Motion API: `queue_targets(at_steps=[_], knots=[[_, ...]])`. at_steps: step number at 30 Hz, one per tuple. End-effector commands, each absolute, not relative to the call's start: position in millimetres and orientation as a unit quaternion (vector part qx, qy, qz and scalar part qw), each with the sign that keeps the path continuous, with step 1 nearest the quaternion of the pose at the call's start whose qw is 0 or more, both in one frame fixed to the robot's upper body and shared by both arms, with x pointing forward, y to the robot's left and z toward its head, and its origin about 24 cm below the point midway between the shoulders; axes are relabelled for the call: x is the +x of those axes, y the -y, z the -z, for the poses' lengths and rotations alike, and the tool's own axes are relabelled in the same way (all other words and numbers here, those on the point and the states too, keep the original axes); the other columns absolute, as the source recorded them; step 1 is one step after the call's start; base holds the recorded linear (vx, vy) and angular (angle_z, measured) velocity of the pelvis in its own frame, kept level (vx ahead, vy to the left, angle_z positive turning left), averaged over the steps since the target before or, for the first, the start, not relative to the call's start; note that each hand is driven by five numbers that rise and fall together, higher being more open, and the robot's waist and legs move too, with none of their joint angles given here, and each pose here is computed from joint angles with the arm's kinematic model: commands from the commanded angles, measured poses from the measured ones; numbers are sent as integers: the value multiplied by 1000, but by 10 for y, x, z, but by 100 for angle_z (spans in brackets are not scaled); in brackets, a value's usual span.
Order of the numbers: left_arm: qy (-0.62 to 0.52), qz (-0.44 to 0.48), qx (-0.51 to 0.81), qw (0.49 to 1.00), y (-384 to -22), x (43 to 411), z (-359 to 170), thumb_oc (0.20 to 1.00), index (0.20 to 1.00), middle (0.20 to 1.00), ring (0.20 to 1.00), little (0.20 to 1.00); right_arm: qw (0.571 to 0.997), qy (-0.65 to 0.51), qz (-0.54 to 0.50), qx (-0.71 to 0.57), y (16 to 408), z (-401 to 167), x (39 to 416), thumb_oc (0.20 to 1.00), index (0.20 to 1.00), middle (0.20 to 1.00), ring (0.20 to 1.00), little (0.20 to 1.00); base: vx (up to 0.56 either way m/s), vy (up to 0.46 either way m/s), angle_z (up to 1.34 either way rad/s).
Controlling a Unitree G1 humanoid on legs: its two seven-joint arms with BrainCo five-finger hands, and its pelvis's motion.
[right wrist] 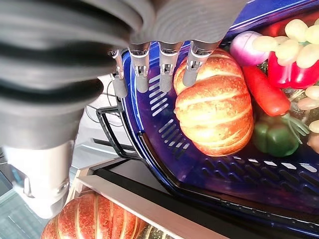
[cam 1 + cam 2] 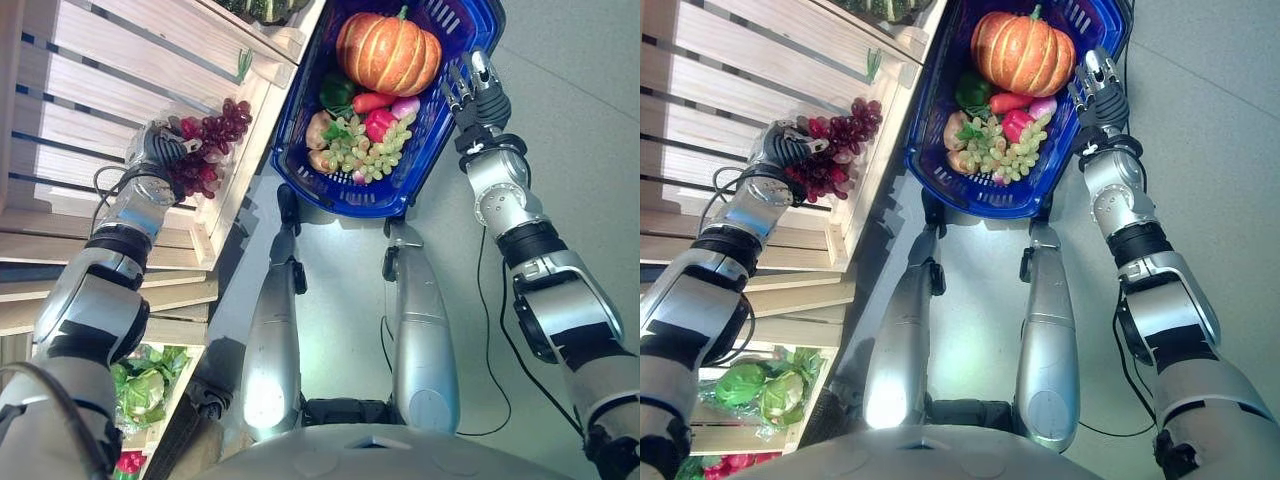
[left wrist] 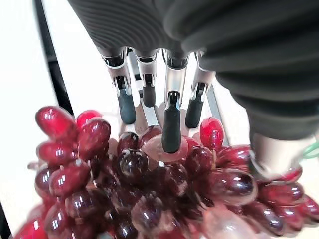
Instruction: Pick up fruits and vegetables into the basket
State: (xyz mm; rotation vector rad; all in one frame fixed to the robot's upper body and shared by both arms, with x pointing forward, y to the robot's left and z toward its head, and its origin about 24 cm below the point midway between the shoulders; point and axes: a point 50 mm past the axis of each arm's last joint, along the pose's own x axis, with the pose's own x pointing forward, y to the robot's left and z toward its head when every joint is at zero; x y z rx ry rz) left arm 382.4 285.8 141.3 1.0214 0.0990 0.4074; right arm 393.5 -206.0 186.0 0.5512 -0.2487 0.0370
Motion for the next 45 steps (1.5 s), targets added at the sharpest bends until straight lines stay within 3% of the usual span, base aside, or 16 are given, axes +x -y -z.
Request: queue_targets(at_steps=[1, 5, 16, 24, 34, 38, 45], knots=[[-22, -264, 579, 771, -3007, 3776, -1557, 1000, 1000, 1000, 1000, 1000, 943, 156, -50, 289, 1970, -1947, 3882, 1000, 1000, 1000, 1000, 1000, 0, 0, 0], [-6, -280, 628, 726, -2996, 3783, -1642, 1000, 1000, 1000, 1000, 1000, 941, 160, -48, 295, 1959, -1933, 3873, 1000, 1000, 1000, 1000, 1000, 3, -8, 0], [-122, -206, 687, 686, -3050, 3736, -1279, 1000, 1000, 1000, 1000, 1000, 940, 160, -51, 296, 1910, -1940, 3886, 1000, 1000, 1000, 1000, 1000, 1, -3, 0], [-214, -149, 657, 708, -3076, 3631, -904, 1000, 1000, 1000, 1000, 1000, 942, 170, -40, 288, 1914, -1984, 3899, 1000, 1000, 1000, 1000, 1000, 4, 6, -1], [-299, -127, 608, 724, -3091, 3422, -468, 1000, 1000, 1000, 1000, 1000, 890, 280, 54, 356, 2239, -2097, 3788, 1000, 1000, 1000, 1000, 1000, 3, 16, -2], [-308, -128, 596, 730, -3070, 3393, -400, 1000, 1000, 1000, 1000, 1000, 878, 264, 137, 376, 2480, -1957, 3777, 1000, 1000, 1000, 1000, 1000, 2, 31, -5], [-313, -131, 592, 731, -3085, 3406, -432, 1000, 1000, 1000, 1000, 1000, 883, 216, 183, 375, 2775, -1732, 3801, 1000, 1000, 1000, 1000, 1000, 0, 0, 0]])
